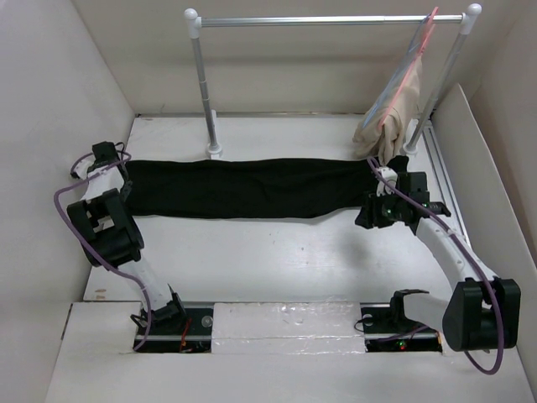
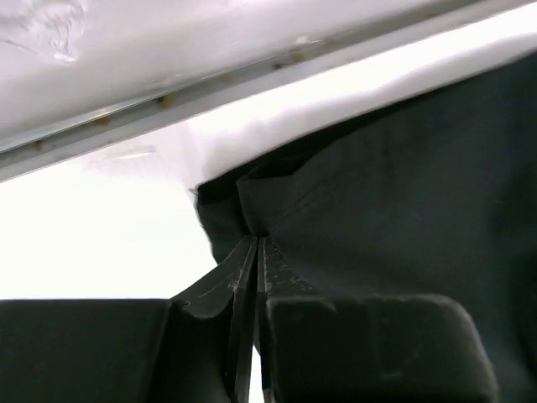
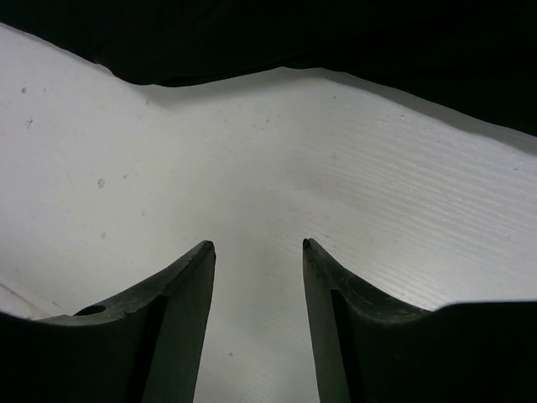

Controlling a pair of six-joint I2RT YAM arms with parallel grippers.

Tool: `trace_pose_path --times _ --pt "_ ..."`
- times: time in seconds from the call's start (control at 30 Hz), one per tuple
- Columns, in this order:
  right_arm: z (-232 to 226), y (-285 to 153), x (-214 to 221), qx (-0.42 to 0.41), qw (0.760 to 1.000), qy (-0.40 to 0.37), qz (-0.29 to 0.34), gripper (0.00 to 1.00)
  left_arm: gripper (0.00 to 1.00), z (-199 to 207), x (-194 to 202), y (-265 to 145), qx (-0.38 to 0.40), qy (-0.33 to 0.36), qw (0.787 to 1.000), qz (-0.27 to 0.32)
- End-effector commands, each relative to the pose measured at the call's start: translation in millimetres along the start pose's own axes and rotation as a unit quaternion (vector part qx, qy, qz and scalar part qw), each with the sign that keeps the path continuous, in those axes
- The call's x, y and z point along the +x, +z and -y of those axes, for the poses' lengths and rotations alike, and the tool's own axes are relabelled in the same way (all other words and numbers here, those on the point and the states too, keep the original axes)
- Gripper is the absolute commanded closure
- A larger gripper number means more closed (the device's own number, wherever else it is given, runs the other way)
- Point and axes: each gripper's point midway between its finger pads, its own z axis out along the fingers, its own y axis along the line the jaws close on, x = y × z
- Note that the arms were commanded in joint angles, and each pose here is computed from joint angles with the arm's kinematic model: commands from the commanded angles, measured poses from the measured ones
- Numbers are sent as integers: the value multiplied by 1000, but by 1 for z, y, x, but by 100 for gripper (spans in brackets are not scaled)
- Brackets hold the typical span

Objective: Place the trousers on the hanger
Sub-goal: Fold the trousers at the center of the board.

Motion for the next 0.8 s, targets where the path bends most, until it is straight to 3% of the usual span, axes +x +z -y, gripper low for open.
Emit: trace_pose_path --times 0.0,0.1,0.13,0.23,0.43,0.57,0.77 --pt "0 -12 -23 4 1000 -10 24 48 100 -23 5 13 -63 -2 998 2" --pt "7 -21 -30 21 999 2 33 37 71 -28 6 15 -79 -7 997 -7" --pt "14 -24 -30 30 999 14 37 34 51 -30 3 12 -84 -9 996 -2" --pt "26 -27 -32 35 997 57 46 25 31 -21 -4 -10 -26 -18 999 12" --pt "60 -13 -39 31 974 212 79 18 30 -14 38 -50 86 -14 996 -17" --pt "111 -4 -61 108 941 286 146 18 30 -19 75 -39 98 -14 993 -69" --pt "157 25 -78 153 918 334 149 22 32 -17 78 -11 84 -9 993 -88"
